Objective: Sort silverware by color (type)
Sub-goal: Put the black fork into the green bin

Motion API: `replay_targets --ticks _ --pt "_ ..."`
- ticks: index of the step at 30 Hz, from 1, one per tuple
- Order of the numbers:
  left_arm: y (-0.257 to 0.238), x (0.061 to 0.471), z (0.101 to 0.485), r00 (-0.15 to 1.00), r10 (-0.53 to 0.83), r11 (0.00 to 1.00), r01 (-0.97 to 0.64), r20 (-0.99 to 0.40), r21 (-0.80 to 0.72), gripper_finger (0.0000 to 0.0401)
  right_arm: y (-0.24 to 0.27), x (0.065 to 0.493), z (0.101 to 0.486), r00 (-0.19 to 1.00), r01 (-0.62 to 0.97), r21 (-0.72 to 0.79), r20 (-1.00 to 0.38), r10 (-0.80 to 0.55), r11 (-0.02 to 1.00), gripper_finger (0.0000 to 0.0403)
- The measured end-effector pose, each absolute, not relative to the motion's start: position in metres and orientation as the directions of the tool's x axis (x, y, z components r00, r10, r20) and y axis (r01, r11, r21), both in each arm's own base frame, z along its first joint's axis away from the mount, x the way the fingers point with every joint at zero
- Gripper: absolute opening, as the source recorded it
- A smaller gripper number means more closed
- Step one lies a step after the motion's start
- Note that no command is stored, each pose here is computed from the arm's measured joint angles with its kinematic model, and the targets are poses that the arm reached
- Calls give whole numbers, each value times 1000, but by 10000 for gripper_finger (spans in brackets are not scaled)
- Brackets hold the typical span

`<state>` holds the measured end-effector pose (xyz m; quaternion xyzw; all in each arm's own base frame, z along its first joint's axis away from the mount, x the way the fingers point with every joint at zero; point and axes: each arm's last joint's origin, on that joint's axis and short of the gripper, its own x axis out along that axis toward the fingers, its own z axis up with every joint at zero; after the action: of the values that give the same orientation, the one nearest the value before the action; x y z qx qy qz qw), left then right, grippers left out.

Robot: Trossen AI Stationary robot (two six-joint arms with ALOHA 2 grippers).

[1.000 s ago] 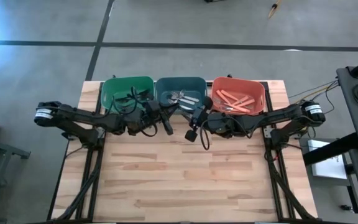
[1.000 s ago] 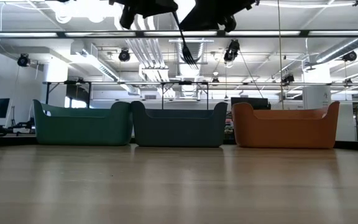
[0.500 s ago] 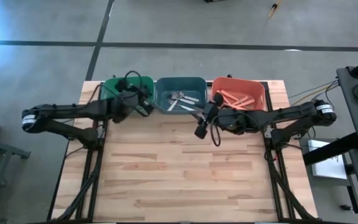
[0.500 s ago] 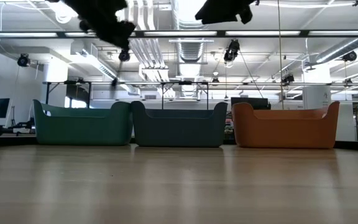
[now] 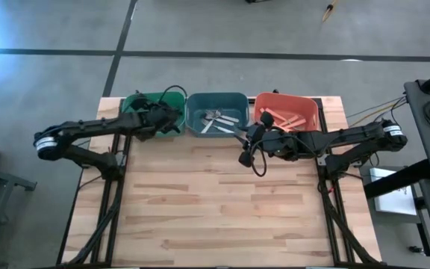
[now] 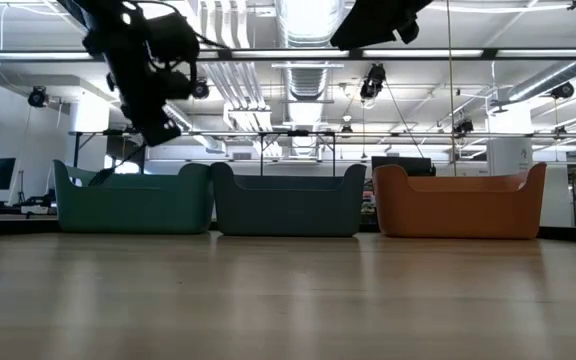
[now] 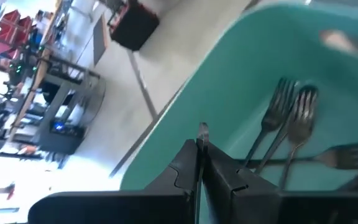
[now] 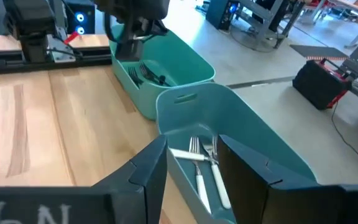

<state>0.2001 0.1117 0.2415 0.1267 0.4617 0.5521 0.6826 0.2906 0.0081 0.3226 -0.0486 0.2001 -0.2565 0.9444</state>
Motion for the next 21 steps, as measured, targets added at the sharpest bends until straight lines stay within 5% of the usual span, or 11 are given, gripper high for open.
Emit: replay_targets --ticks 11,21 --pt "122 211 213 -123 840 330 -658 -529 677 3 8 290 320 778 469 -188 -374 -504 863 131" --pt "127 205 216 -117 822 314 -725 -558 613 61 8 286 321 773 467 -194 -385 -505 863 134"
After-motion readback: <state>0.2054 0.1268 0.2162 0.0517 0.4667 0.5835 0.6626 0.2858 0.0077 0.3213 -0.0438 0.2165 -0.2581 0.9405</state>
